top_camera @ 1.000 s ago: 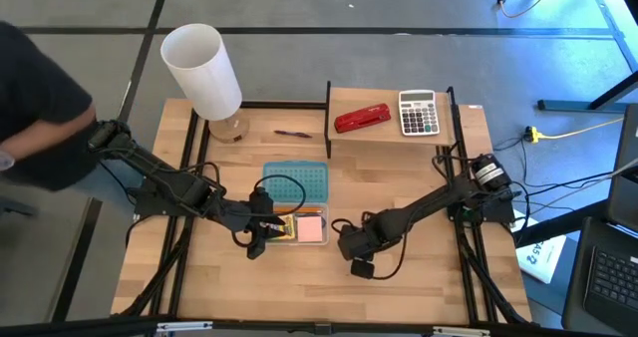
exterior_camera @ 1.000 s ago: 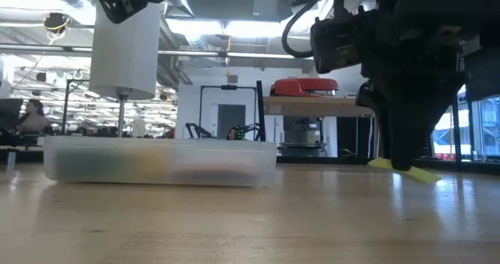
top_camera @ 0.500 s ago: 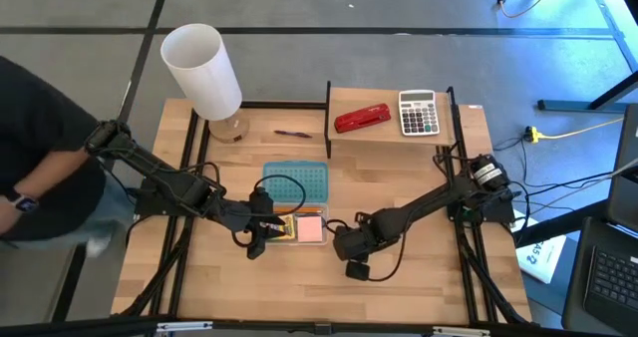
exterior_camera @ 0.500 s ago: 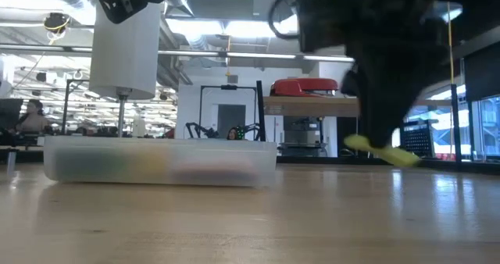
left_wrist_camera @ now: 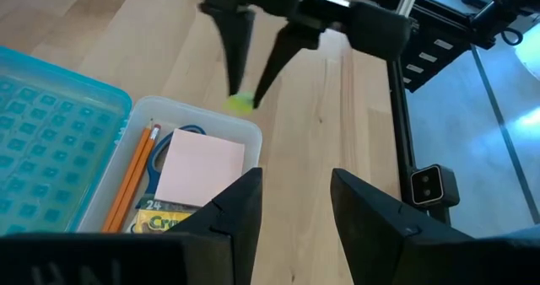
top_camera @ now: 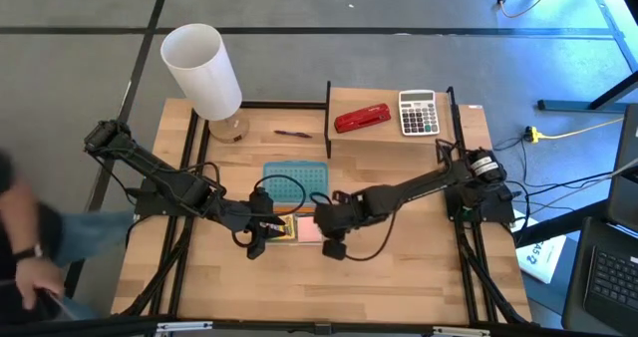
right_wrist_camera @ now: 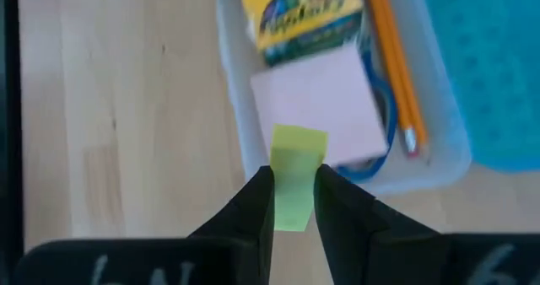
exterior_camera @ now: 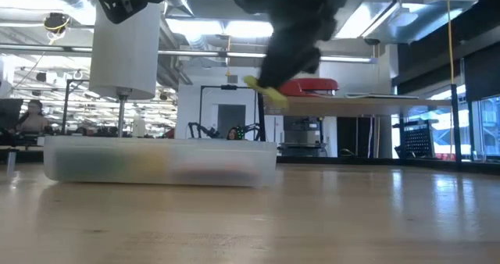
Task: Pack school essentials
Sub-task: Put the yellow eraser into the blue supply box
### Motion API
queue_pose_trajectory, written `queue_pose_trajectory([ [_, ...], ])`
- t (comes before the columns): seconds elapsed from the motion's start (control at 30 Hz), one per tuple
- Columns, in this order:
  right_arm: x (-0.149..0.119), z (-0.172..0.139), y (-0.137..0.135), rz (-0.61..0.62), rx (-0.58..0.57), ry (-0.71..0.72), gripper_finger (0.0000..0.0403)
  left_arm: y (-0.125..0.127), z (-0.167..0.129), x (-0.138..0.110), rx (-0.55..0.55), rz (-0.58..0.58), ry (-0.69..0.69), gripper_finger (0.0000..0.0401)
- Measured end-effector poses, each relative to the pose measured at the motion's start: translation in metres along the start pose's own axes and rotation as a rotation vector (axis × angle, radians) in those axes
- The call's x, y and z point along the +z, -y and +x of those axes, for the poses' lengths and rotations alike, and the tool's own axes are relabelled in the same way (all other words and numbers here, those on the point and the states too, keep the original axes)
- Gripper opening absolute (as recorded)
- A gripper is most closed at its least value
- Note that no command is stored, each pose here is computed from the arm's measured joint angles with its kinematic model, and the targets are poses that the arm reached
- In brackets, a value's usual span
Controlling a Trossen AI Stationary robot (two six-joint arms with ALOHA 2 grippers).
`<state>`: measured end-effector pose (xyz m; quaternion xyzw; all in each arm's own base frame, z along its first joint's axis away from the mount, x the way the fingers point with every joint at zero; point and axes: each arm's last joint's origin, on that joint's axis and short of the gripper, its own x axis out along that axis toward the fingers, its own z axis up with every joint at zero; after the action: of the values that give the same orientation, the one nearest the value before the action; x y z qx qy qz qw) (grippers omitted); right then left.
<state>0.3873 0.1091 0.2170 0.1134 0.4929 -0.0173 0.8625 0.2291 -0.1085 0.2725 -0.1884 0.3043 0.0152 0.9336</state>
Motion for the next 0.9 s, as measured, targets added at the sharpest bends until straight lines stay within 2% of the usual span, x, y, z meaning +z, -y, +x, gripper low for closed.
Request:
queue_pose_trajectory([
  [0.17,0.006,0.014,0.003,-0.029,0.013,0.048,0.0079,0.000,0.000,0.000,0.000,0.000,0.000,0.0135],
  [0.33,0.000,0.033,0.005,-0.086,-0.007,-0.002,0.0079,0.000,0.000,0.000,0.002,0.001,-0.003,0.0135],
  [0.9,0.000,0.046,0.010,-0.104,-0.016,-0.008,0.0079,0.000,0.000,0.000,0.003,0.002,-0.004,0.0135],
])
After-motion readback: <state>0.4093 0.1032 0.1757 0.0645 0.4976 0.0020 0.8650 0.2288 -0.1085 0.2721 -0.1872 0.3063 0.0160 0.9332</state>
